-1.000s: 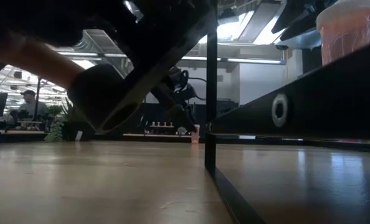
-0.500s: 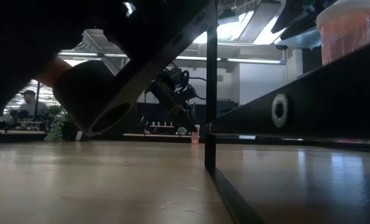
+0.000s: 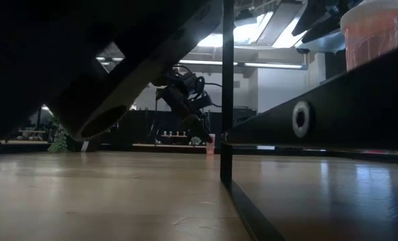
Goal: Pick and place medicine bottles onto shelf by color
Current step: Put the pink pill bottle on the shelf aligned with the other pink pill bottles
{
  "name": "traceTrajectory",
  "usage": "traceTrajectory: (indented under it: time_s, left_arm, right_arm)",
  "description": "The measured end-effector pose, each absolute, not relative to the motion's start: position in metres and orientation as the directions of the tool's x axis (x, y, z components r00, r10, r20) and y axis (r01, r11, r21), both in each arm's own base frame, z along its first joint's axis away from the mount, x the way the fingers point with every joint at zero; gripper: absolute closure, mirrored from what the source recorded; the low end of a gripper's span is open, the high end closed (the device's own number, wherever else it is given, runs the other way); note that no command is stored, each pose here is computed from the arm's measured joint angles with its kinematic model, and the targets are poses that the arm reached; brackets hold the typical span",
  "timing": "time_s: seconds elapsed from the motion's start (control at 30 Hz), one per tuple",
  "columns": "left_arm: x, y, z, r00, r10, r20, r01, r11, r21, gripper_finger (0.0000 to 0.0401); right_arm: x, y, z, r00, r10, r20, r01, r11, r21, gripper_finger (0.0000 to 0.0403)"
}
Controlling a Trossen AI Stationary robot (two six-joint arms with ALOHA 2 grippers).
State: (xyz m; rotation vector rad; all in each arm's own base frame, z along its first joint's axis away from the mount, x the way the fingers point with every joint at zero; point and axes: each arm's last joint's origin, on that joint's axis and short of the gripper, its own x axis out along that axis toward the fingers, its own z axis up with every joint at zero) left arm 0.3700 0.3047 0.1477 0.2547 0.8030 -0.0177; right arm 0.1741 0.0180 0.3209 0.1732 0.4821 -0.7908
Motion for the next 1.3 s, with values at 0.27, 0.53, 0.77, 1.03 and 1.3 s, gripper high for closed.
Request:
traceTrajectory:
  time_s: [0.27,0.53,0.77,1.03,1.3]
  left_arm:
    - [0.363,0.301,0.172,0.680,0.112,-0.724,0.093,0.967,0.238,0.0292]
    - [0.347,0.288,0.215,0.663,0.122,-0.738,0.058,0.975,0.214,0.0292]
    - [0.338,0.259,0.265,0.682,0.124,-0.721,0.047,0.976,0.213,0.0292]
    - [0.352,0.185,0.307,0.688,0.094,-0.720,0.107,0.967,0.229,0.0293]
    - [0.371,0.099,0.327,0.720,-0.051,-0.692,0.224,0.961,0.162,0.0293]
  right_arm:
    - [0.174,0.018,0.321,0.601,-0.640,-0.479,0.716,0.697,-0.032,0.0144]
    - [0.174,0.020,0.320,0.624,-0.586,-0.518,0.680,0.733,-0.011,0.0144]
    - [0.175,0.020,0.319,0.634,-0.557,-0.537,0.638,0.769,-0.044,0.0144]
    - [0.175,0.021,0.319,0.640,-0.541,-0.546,0.615,0.786,-0.059,0.0144]
    - [0.176,0.025,0.317,0.674,-0.414,-0.612,0.500,0.865,-0.035,0.0144]
